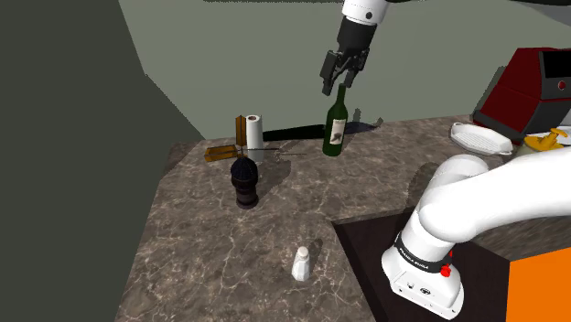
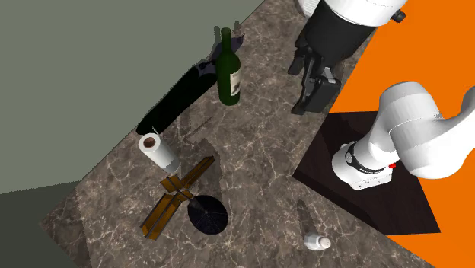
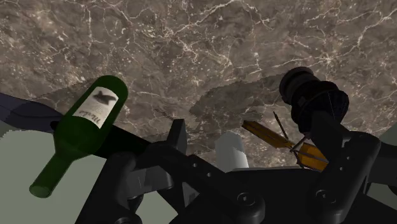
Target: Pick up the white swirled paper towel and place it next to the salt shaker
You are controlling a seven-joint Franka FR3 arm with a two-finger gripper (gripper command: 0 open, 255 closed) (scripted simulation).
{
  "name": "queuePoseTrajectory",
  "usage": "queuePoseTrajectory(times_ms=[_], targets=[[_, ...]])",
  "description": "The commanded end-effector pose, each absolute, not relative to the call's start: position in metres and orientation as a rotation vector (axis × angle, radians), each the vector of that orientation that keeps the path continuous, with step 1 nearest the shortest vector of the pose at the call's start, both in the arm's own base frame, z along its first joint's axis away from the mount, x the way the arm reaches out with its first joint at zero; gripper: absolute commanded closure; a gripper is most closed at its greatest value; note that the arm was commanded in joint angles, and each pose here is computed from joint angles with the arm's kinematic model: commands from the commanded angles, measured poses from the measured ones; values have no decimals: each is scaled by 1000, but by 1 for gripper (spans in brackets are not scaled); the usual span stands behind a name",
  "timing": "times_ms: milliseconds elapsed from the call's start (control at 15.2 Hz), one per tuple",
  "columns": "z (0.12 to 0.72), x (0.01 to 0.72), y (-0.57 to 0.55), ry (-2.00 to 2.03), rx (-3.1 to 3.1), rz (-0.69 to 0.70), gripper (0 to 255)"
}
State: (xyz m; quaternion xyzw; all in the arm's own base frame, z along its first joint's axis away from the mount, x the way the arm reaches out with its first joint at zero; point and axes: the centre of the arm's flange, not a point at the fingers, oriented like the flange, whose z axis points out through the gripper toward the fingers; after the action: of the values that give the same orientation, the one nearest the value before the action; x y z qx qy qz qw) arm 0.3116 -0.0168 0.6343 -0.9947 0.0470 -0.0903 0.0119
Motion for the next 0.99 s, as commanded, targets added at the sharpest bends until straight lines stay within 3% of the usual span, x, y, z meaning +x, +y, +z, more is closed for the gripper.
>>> queuePoseTrajectory(times_ms=[0, 924], targets=[[634, 312, -17, 146, -3102, -282, 0], [554, 484, -37, -287, -3126, -208, 0]])
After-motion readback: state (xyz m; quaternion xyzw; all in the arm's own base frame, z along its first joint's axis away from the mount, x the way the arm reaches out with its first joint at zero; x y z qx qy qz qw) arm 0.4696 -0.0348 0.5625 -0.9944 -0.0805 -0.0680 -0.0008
